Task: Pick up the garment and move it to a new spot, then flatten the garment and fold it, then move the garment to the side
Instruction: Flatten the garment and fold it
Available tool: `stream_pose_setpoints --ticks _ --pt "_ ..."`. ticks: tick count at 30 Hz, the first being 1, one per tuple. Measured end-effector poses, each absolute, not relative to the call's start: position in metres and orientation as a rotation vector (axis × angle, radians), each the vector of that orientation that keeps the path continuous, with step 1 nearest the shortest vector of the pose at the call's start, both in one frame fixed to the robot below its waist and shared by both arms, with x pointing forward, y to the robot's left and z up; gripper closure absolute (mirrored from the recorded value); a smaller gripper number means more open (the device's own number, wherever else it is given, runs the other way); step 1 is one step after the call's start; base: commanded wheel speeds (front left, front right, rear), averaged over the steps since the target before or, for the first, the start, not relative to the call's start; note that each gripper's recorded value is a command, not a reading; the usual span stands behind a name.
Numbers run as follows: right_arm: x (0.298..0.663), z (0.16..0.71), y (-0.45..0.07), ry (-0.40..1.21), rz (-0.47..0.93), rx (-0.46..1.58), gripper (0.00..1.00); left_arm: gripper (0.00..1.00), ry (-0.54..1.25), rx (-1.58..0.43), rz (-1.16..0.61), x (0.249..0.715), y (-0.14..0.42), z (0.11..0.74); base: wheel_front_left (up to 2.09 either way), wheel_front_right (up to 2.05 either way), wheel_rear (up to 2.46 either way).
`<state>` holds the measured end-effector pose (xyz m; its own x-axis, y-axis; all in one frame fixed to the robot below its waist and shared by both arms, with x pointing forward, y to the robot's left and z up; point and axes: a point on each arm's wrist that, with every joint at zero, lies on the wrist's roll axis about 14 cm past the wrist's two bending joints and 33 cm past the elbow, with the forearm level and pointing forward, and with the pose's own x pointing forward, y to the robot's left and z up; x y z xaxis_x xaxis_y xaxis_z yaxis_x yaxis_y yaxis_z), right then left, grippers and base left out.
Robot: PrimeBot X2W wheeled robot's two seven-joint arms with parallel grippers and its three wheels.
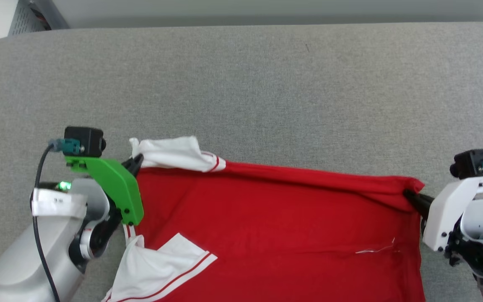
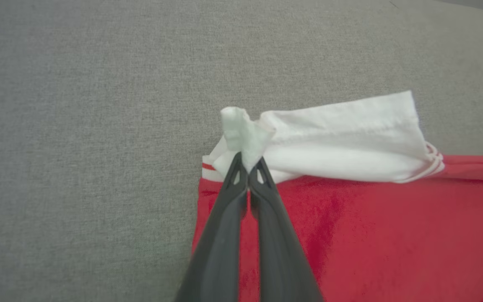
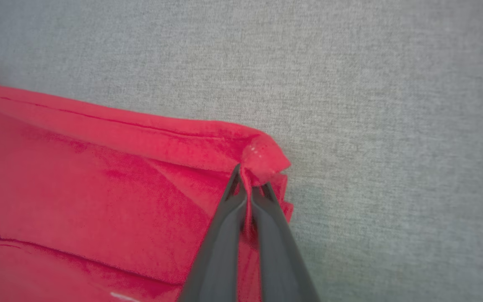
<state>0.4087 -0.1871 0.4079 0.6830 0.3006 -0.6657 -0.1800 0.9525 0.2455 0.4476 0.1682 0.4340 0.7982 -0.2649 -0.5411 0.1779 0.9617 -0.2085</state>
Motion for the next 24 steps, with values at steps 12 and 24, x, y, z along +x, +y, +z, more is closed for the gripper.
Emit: stream_pose_setpoints --ticks 12,24 --pt "0.360 0.406 -0.189 0.760 0.228 0.215 1.00 1.00 0.639 -0.228 -0.152 0.360 0.181 0.426 0.00 0.00 0.00" --pt "0.333 0.393 -0.193 0.789 0.177 0.258 1.00 1.00 0.767 -0.322 -0.088 0.301 0.181 0.398 0.00 0.00 0.00"
